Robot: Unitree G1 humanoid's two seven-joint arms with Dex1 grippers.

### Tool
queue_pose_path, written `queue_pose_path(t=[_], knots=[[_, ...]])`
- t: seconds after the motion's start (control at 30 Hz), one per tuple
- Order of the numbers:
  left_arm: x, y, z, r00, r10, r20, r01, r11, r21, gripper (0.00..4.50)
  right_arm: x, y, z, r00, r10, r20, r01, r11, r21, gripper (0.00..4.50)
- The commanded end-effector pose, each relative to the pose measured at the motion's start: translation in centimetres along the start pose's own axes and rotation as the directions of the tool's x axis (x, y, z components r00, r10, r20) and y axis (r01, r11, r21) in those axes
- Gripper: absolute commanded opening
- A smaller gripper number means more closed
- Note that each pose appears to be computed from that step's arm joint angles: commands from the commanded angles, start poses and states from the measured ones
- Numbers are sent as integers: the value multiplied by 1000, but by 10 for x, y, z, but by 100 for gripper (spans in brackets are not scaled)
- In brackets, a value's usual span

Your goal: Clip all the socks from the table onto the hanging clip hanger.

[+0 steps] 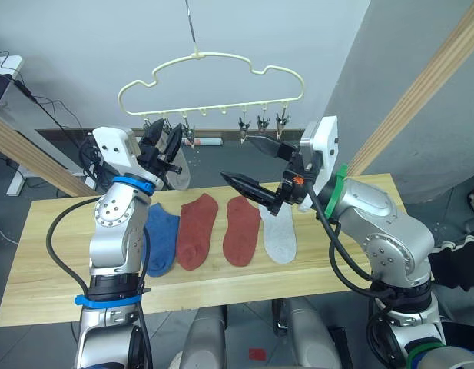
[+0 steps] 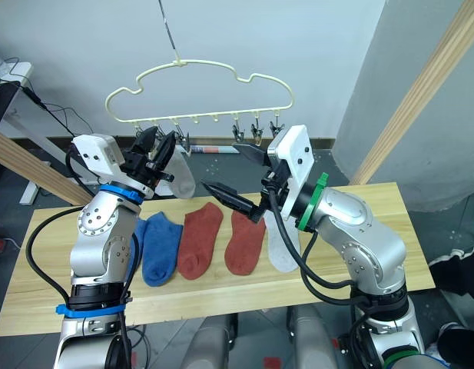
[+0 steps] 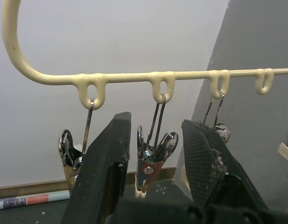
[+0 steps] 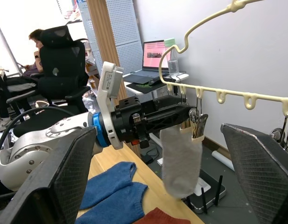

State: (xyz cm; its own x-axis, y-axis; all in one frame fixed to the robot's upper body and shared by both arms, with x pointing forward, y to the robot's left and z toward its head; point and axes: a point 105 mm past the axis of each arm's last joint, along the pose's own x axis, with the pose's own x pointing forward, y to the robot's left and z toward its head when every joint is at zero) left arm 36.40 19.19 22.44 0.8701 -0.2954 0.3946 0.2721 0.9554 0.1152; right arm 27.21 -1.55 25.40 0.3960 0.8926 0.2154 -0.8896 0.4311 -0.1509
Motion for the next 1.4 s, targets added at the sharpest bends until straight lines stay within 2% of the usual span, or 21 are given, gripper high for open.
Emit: queue_pose_path(t=[0.03,0.17,0.33,0.47,0.5,0.67,0.9,1.0,1.03,1.13,1.3,1.4], knots=[[1,2,13,999,-7,46,6,1000,19,75,-3,5,5,1000,10,27,-10,1000,-23,450],[0,2,13,999,-13,33,13,1000,25,5,-6,0,-6,1000,-11,-14,10,1000,-26,450],[-2,2,12,999,-31,-13,31,999,7,2,-22,-25,-52,970,-122,-210,116,992,-40,450],[-6,1,15,992,-86,-95,79,994,-77,2,-47,-51,-116,857,-186,-480,163,983,-91,450],[-7,1,16,989,-97,-111,86,991,-100,2,-51,-55,-126,833,-197,-517,170,980,-101,450],[-10,0,22,959,-188,-214,138,964,-229,2,-56,-65,-169,757,-181,-628,126,983,-132,450],[-15,-4,24,935,-242,-260,153,935,-320,2,-59,-69,-207,688,-187,-701,79,980,-184,450],[-28,-13,10,879,-324,-350,140,876,-461,2,-65,-68,-223,644,-184,-743,49,978,-201,450],[-31,-13,7,860,-345,-377,124,856,-501,1,-67,-68,-226,640,-181,-746,39,978,-204,431],[-32,-7,11,844,-359,-399,96,832,-546,0,-70,-68,-226,652,-173,-738,28,978,-205,358],[-31,-5,16,828,-384,-409,61,786,-616,0,-72,-64,-221,680,-155,-716,20,981,-193,186],[-30,0,14,825,-380,-417,-4,735,-678,0,-69,-61,-203,734,-156,-661,-18,969,-248,81]])
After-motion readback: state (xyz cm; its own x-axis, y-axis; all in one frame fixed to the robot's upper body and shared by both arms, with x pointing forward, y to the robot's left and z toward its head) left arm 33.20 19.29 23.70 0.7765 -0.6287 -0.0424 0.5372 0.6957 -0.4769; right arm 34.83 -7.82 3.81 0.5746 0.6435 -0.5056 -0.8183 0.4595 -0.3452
